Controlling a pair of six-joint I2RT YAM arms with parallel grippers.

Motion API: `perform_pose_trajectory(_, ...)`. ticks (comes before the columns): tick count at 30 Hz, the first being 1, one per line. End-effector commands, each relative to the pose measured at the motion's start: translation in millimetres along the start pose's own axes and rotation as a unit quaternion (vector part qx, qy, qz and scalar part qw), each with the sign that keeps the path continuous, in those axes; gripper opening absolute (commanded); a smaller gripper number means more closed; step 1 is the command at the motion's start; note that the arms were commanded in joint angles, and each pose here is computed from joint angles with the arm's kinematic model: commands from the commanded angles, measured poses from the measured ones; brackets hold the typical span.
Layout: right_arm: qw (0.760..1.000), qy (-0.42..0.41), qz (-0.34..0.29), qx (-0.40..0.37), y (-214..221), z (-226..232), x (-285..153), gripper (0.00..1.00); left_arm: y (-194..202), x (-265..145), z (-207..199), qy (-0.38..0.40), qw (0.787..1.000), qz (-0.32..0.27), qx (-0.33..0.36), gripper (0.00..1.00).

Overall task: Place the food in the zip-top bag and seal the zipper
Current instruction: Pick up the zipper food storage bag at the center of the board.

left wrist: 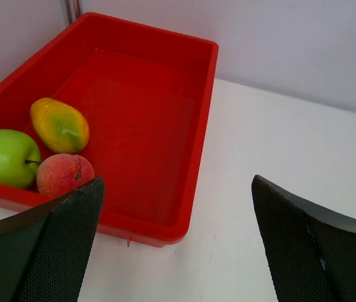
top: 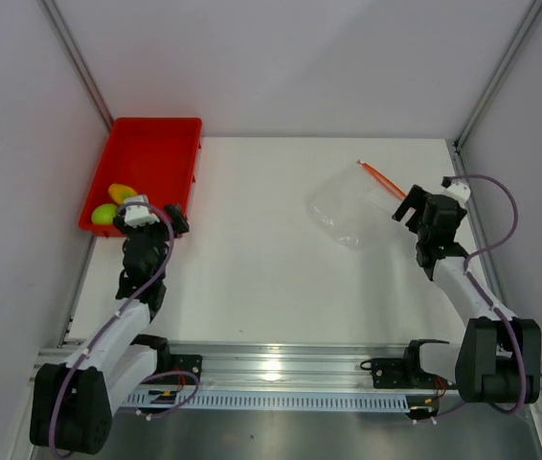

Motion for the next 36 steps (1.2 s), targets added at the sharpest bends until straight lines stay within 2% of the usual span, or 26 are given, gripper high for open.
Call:
perform_pose_trajectory(1,0.992,0.059,0.064,0.091,5,-21,-13,0.99,-29,-2,-1,-0.042,0.996,0.009,-0.078,0.99)
perform_pose_trajectory(5,0.983,-0.001,0.123,0.136,11,-35,0,0.99,-42,-7,-13,-0.016,0.990,0.055,-0.126,1.00)
perform_pose_trajectory(11,0.952,0.000,0.227,0.204,39,-59,38,1.00,-66,-18,-28,0.014,0.976,0.086,-0.197,1.00)
perform_pose_trajectory(14,0.938,-0.023,0.247,0.244,54,-59,41,0.99,-68,-30,-35,0.043,0.972,0.126,-0.196,0.99)
perform_pose_trajectory(17,0.931,-0.023,0.249,0.267,64,-58,43,0.99,-80,-42,-44,0.094,0.966,0.123,-0.208,1.00)
perform_pose_trajectory(21,0.918,-0.032,0.267,0.292,76,-54,50,0.99,-77,-54,-46,0.097,0.952,0.120,-0.266,0.99)
perform_pose_trajectory(24,0.912,-0.038,0.282,0.296,88,-50,56,0.99,-86,-61,-52,0.136,0.948,0.110,-0.266,1.00)
perform_pose_trajectory(27,0.907,-0.061,0.292,0.298,94,-41,60,0.92,-92,-63,-58,0.158,0.945,0.129,-0.254,0.99)
perform_pose_trajectory(28,0.906,-0.065,0.294,0.299,95,-39,61,0.86,-95,-62,-60,0.165,0.945,0.131,-0.250,0.99)
perform_pose_trajectory(30,0.906,-0.081,0.291,0.295,94,-32,65,0.83,-93,-64,-63,0.181,0.943,0.140,-0.243,0.99)
perform_pose_trajectory(34,0.907,-0.105,0.287,0.291,91,-25,70,0.67,-86,-69,-69,0.219,0.936,0.150,-0.229,0.81)
perform_pose_trajectory(36,0.906,-0.118,0.285,0.290,90,-22,72,0.55,-84,-72,-70,0.227,0.933,0.160,-0.229,0.78)
Point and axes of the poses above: each gripper's point midway between its finger pads, its own x axis out along the fingers, its own z axis along the line the jaws close on, y = z × x, the point moved 6 cm from there along -x, back along the fingers, and after that the axes turned 3 degrees about x, right-handed, at the moved point
